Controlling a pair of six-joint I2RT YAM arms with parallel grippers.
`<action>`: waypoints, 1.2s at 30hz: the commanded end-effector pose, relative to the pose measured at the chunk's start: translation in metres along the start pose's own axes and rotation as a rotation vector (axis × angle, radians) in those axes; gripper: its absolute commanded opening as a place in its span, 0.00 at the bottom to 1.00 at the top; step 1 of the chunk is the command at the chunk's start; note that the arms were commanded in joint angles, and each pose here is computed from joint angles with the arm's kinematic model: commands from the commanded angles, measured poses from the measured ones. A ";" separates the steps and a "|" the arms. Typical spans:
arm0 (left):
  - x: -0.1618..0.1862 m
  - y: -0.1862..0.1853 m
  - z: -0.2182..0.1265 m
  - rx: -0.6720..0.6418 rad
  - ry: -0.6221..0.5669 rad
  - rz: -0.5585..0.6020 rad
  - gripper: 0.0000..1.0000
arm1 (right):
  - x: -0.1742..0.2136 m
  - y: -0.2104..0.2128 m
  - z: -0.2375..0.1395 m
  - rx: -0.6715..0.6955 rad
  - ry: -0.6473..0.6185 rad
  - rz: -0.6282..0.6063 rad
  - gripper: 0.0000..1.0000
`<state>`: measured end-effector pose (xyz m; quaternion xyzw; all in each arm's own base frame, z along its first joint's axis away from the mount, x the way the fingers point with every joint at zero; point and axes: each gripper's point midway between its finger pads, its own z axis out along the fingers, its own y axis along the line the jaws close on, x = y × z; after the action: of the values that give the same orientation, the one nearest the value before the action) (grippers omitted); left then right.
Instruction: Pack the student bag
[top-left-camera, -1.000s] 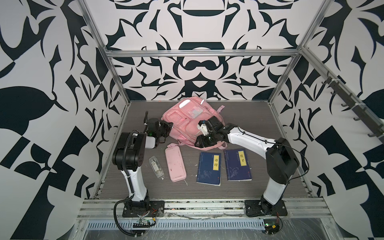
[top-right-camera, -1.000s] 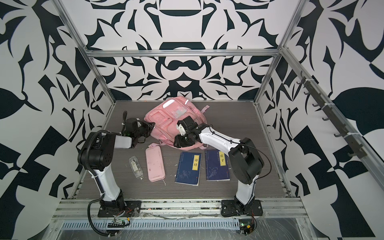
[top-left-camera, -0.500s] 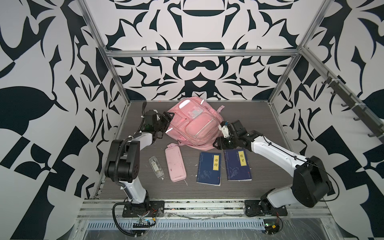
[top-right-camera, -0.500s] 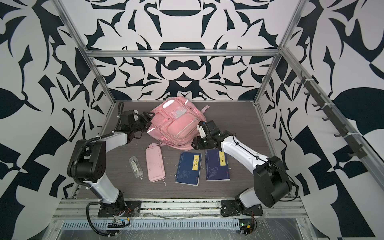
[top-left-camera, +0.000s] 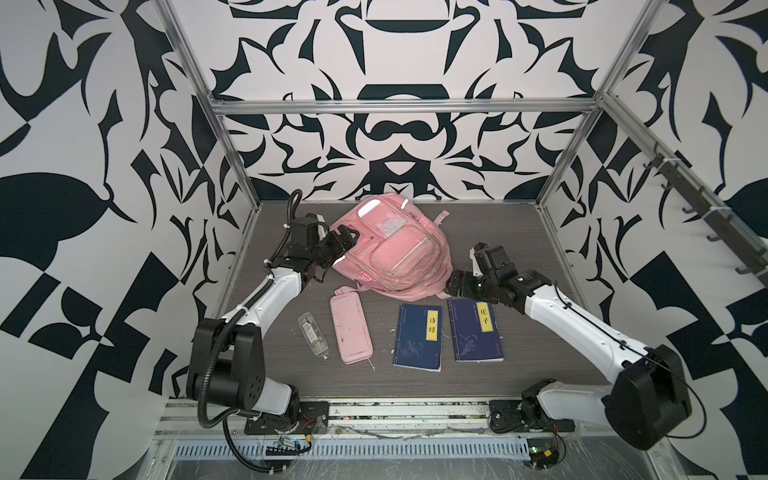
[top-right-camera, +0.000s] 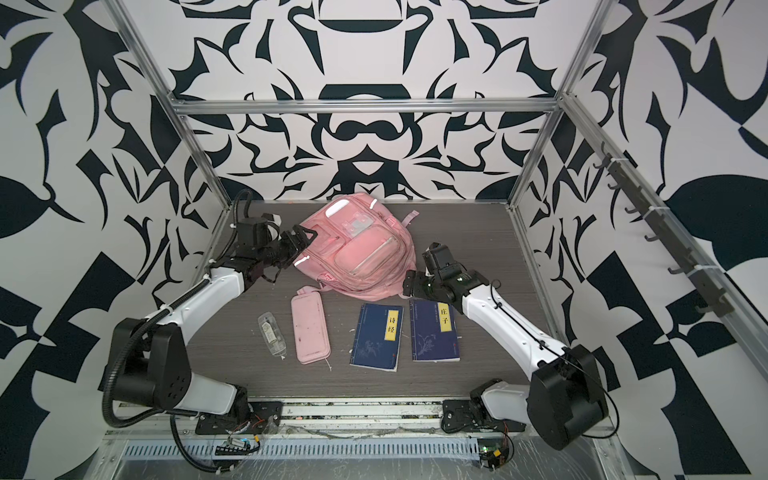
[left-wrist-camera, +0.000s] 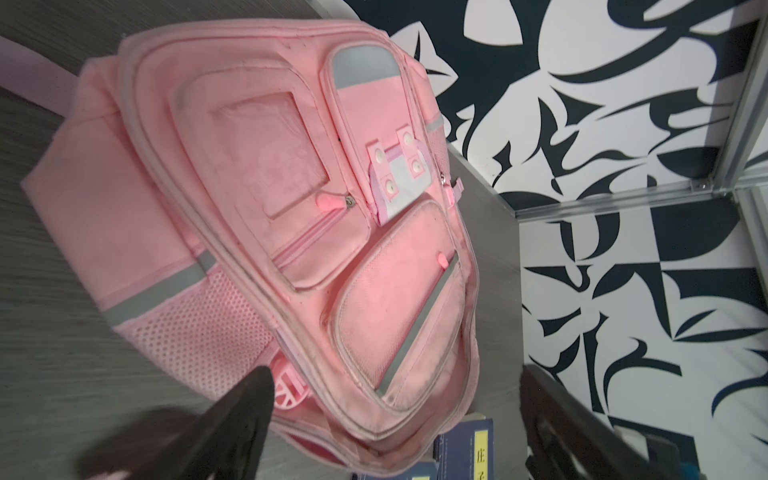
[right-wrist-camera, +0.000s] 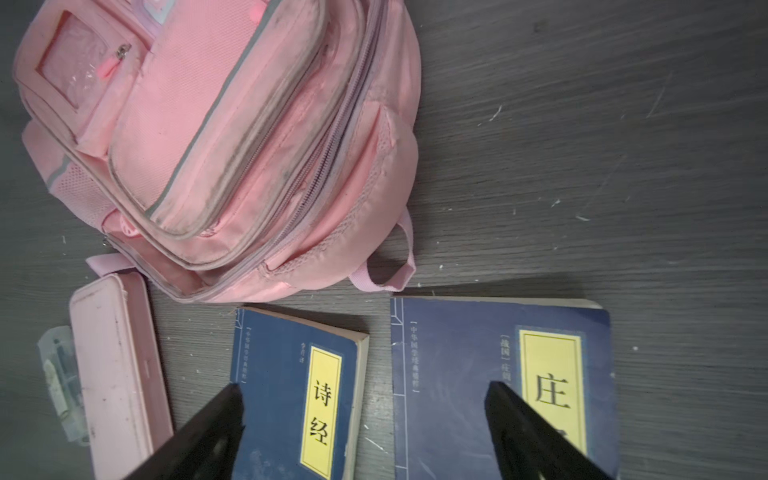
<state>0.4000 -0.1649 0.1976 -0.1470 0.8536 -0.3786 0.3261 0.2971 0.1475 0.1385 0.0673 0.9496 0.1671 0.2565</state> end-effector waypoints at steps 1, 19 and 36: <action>0.046 0.004 -0.009 -0.045 0.137 0.111 0.95 | 0.005 -0.014 -0.004 0.052 -0.024 0.060 0.96; 0.186 -0.004 -0.011 -0.048 0.443 0.227 0.95 | 0.061 0.010 0.027 -0.002 0.106 -0.016 0.89; 0.267 0.016 0.010 -0.098 0.613 0.173 0.86 | 0.128 0.035 0.057 -0.038 0.241 0.001 0.69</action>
<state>0.2090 -0.2824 0.0646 0.0297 0.9418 -0.3233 0.0877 0.2141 0.2164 0.0445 0.0370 0.9718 0.1864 0.1395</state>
